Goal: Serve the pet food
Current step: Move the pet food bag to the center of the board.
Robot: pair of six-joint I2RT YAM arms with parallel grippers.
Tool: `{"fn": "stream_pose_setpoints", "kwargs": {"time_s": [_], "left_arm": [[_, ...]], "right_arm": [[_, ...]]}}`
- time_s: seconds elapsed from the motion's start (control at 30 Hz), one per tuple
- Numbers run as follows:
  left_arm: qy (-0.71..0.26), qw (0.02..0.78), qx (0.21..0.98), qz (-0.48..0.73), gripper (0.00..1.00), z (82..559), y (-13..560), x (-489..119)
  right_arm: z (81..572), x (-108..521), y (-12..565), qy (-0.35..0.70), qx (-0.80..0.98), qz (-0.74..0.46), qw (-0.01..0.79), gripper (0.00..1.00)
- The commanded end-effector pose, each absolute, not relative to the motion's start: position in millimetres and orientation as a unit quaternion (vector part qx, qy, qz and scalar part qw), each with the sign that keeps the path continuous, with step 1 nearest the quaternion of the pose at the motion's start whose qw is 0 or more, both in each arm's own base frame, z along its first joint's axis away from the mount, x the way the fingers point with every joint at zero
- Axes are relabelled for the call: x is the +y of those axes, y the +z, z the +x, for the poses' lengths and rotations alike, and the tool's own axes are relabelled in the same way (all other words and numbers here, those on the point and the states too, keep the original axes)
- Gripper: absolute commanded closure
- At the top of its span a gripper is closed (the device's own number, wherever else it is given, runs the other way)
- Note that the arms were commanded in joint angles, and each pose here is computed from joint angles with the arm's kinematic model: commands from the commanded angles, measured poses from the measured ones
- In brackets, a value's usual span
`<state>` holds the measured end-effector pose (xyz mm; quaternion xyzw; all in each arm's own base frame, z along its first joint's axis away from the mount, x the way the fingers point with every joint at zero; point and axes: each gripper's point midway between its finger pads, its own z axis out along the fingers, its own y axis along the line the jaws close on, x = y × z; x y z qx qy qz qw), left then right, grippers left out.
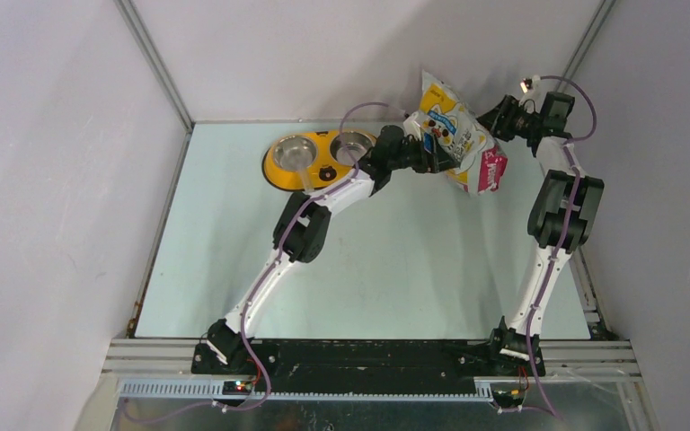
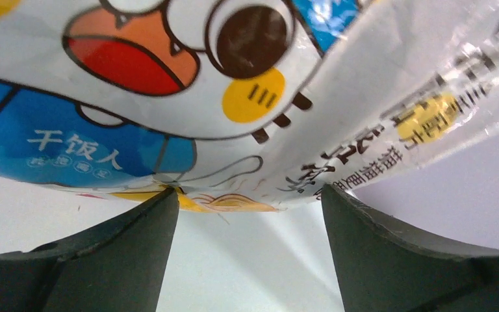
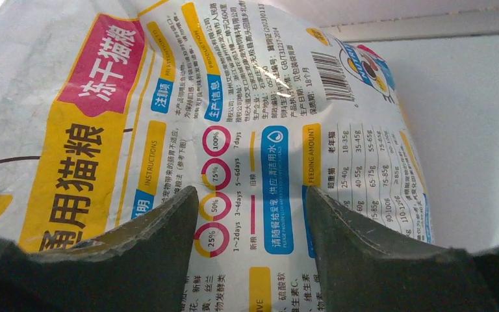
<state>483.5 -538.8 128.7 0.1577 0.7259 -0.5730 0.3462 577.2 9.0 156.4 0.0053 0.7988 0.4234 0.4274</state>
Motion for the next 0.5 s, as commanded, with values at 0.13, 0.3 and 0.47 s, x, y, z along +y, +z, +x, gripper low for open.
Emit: {"fn": "stream_pose_setpoints", "kwargs": {"time_s": [0.13, 0.3, 0.47], "left_arm": [[-0.614, 0.47, 0.595, 0.219, 0.1, 461.8, 255.9, -565.1], [-0.619, 0.472, 0.586, 0.226, 0.09, 465.7, 257.5, -558.4], [-0.61, 0.485, 0.584, 0.229, 0.08, 476.9, 260.0, -548.1]], "right_arm": [[545.4, 55.9, 67.7, 0.515, 0.831, 0.146, 0.153, 0.34], [556.6, 76.0, 63.7, 0.558, 0.805, 0.167, 0.112, 0.31], [562.8, 93.0, 60.0, 0.58, 0.788, 0.186, 0.085, 0.2]]}}
